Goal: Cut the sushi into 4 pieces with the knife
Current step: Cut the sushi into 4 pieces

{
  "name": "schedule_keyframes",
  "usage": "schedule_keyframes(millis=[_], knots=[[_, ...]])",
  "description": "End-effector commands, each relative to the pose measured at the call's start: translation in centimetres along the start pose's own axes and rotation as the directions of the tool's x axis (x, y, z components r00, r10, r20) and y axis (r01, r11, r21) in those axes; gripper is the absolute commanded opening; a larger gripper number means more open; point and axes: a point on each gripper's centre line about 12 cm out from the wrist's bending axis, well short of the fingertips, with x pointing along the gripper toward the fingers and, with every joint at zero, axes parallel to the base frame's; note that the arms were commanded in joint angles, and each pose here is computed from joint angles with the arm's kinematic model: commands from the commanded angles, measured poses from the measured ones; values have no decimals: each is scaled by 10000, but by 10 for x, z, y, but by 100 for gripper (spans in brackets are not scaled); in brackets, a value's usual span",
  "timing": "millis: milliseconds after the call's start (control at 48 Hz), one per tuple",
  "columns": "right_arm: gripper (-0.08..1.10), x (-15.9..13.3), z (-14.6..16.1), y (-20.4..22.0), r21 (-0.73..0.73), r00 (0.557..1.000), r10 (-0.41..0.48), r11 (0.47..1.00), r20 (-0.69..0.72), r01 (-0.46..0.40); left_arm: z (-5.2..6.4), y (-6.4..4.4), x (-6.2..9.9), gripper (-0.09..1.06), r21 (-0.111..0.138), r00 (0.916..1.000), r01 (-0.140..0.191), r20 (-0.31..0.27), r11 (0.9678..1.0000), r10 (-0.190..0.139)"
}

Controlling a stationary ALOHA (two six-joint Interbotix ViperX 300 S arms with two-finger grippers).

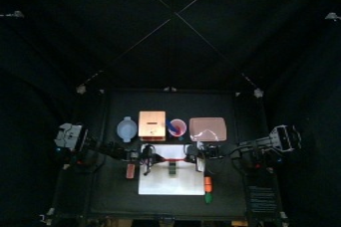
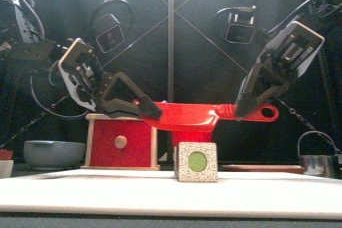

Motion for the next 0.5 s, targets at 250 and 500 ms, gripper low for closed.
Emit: schedule_keyframes(millis=[250,500], knots=[[2,6,4,0,72,10000,-14,10000,2,14,-7,4,9,10,-290,9991,-373,-188,9989,367],[2,11,-1,3,153,9998,29,9999,-207,-26,-17,4,12,10,-303,9970,-384,-691,9988,362]])
